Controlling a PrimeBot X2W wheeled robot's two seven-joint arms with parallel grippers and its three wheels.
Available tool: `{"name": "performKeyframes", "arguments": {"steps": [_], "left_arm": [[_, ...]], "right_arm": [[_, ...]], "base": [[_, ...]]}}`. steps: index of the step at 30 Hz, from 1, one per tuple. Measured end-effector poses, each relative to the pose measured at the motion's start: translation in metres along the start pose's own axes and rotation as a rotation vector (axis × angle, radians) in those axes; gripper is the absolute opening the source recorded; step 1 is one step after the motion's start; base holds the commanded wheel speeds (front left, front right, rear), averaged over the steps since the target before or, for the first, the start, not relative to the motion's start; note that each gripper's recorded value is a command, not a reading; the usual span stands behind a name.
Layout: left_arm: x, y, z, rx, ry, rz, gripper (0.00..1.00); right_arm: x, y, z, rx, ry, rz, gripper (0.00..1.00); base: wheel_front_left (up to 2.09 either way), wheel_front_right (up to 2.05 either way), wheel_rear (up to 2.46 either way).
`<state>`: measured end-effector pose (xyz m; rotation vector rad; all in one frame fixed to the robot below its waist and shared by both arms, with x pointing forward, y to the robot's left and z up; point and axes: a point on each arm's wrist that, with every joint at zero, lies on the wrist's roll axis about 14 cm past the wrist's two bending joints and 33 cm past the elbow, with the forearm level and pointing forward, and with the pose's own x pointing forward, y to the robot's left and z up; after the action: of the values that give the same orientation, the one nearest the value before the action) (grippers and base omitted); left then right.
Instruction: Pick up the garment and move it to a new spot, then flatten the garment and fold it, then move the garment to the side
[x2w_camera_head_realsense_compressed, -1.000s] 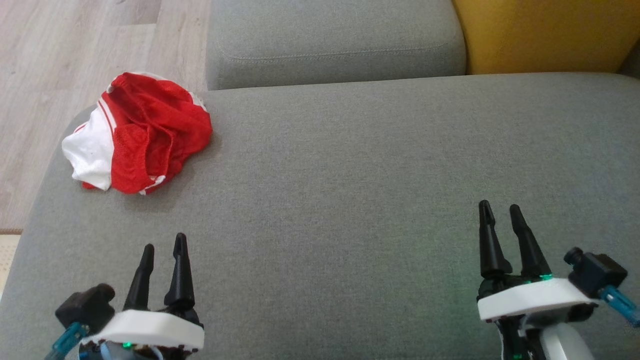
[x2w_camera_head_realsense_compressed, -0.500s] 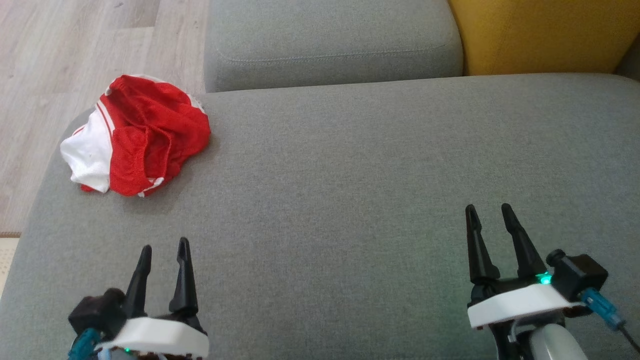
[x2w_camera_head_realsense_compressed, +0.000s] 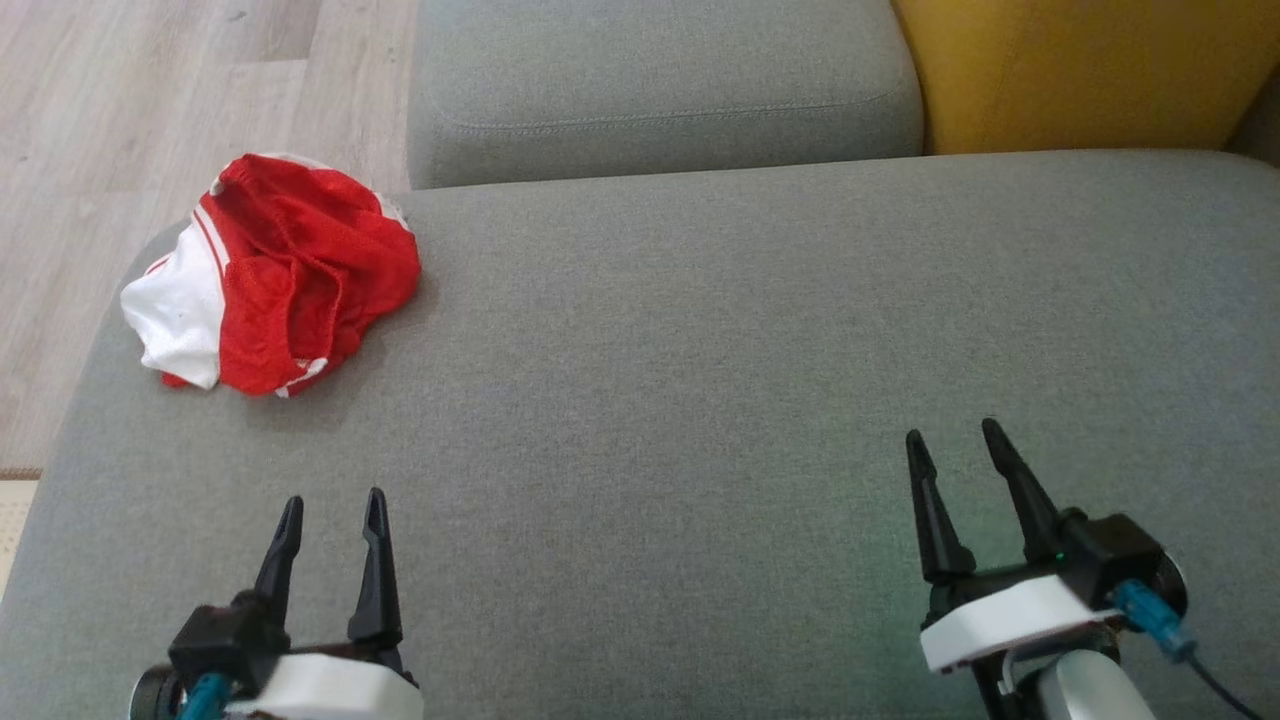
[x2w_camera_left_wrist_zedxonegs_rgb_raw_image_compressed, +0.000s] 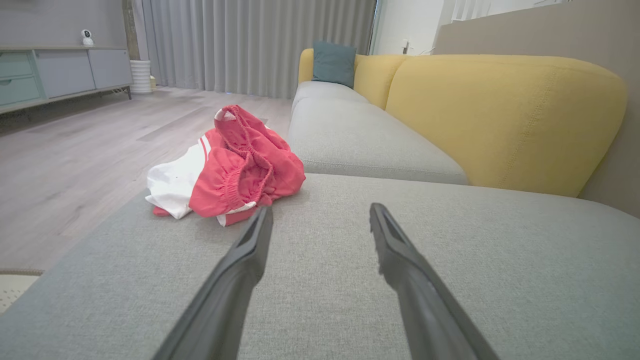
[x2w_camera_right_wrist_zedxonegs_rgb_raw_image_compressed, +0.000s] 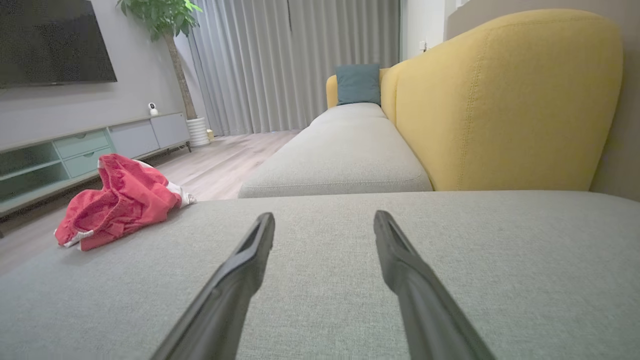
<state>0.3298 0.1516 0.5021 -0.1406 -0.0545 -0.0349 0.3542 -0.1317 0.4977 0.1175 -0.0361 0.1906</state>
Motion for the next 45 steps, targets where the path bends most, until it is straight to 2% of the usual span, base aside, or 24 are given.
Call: {"name": "performKeyframes", "arguments": {"steps": [4,33,45], "left_arm": [[0.000,-0.002,0.003,0.028,-0.014,-0.011,1.00],[-0.001,0.002,-0.009,0.019,0.024,0.006,1.00],[-0.005,0.008,-0.009,0.020,0.024,0.028,1.00]], "right_arm": [[-0.001,0.001,-0.005,-0.026,0.015,0.007,1.00],[0.003,-0.003,-0.018,-0.021,0.058,-0.001,1.00],[0.008,0.005,-0.018,-0.023,0.060,0.027,1.00]], "base": [[0.00,0.00,0.00],[0.00,0.00,0.00],[0.00,0.00,0.00]]}}
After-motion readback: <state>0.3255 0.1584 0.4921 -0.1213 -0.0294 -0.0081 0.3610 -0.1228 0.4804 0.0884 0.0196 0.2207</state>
